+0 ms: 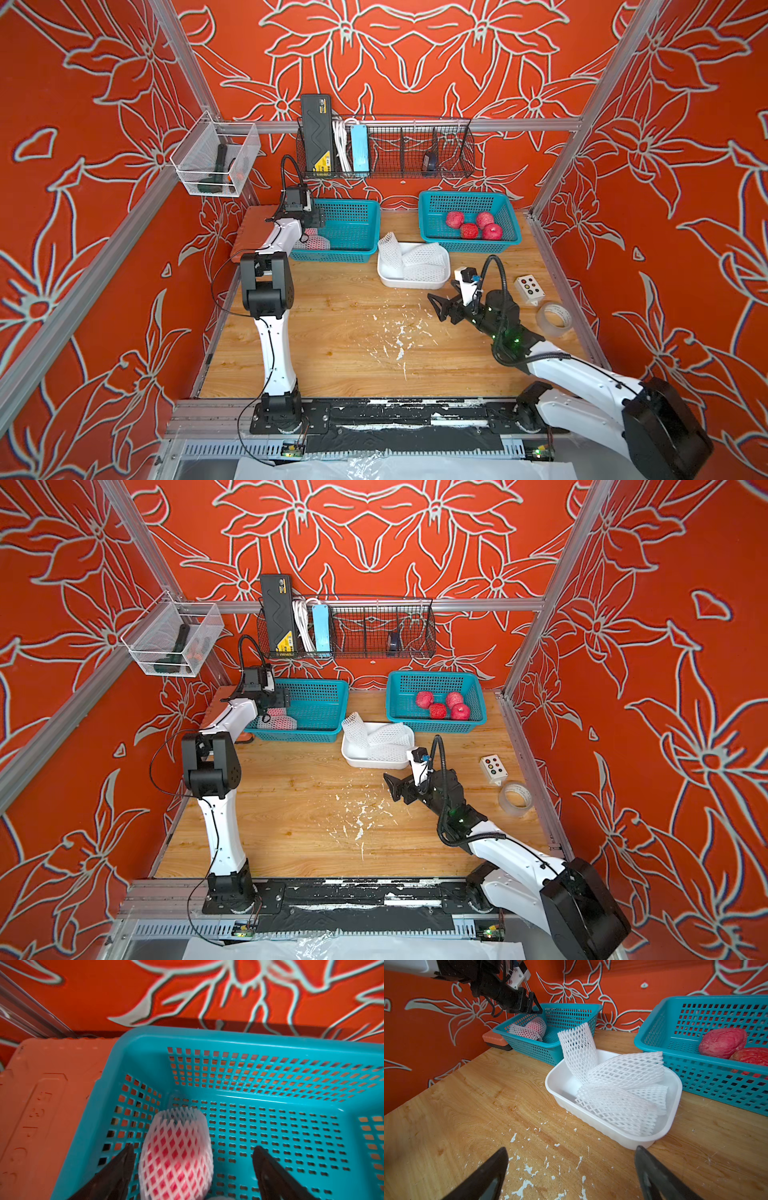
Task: Remove foam nets from apples
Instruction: Pick up the apple from the basket.
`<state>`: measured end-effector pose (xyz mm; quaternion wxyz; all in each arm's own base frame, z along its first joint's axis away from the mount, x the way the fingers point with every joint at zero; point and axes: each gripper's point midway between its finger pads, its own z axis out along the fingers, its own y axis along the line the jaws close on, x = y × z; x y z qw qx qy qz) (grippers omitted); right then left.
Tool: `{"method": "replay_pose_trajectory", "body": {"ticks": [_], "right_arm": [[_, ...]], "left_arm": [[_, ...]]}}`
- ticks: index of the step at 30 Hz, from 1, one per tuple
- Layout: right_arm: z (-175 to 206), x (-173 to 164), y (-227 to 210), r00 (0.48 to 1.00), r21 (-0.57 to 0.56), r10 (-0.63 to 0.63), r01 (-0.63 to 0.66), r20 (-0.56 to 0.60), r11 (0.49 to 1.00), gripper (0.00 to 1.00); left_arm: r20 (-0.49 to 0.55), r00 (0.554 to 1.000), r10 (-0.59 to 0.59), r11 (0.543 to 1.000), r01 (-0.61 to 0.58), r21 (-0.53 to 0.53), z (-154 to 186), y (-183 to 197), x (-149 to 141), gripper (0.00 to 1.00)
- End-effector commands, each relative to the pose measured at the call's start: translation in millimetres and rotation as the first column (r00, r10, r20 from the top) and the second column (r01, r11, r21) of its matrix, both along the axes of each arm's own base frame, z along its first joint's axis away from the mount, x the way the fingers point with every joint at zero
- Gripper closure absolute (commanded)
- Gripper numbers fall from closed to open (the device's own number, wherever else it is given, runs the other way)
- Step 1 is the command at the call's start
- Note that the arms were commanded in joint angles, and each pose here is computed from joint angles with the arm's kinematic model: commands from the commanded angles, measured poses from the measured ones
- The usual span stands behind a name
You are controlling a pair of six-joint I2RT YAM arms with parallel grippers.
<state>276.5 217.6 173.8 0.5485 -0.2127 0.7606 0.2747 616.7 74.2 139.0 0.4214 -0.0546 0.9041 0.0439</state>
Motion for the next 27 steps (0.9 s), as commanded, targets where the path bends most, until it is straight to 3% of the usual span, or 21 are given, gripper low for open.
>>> {"method": "replay_pose_trajectory", "body": {"ticks": [1, 27], "right_arm": [[11, 2, 4, 0.999, 0.017, 0.000, -0.001, 0.033, 1.000, 0.05], [10, 3, 4, 1.000, 0.019, -0.006, 0.005, 0.026, 1.000, 0.05]], "left_arm": [[-0.073, 0.997, -0.016, 1.000, 0.015, -0.012, -25, 2, -1, 0.13], [-0.257, 0.966, 0.006, 1.000, -0.008, -0.010, -93, 7, -5, 0.12]]}}
